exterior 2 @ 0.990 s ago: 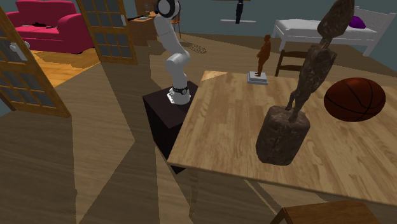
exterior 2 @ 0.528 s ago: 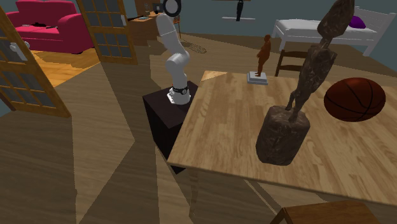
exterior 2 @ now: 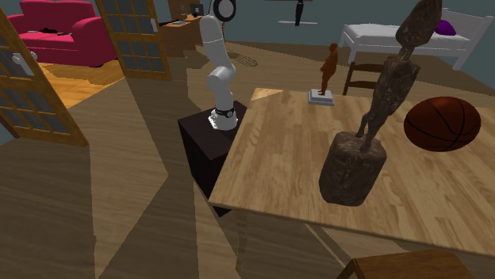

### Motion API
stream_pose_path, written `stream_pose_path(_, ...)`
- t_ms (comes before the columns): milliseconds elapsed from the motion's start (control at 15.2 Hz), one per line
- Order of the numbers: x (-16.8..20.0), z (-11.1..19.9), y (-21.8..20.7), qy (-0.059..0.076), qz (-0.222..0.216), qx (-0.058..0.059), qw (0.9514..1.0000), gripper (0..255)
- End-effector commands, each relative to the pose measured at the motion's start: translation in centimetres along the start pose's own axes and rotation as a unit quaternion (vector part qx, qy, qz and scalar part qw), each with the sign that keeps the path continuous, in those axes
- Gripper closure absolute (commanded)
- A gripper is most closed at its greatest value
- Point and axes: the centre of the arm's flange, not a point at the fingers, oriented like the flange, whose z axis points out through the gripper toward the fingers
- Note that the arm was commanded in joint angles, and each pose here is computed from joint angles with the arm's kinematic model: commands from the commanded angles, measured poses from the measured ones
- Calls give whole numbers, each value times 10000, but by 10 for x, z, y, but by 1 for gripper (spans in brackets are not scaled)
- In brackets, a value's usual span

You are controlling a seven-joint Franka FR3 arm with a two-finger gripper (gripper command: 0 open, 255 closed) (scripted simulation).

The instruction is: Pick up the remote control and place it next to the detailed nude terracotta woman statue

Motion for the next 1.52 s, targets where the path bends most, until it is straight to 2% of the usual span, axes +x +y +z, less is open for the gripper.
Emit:
stream_pose_path(0, 0, 10, -2, 3, 5, 3, 10000, 255)
stream_pose_path(1452, 1, 126, -4, 3, 5, 3, 10000, 255)
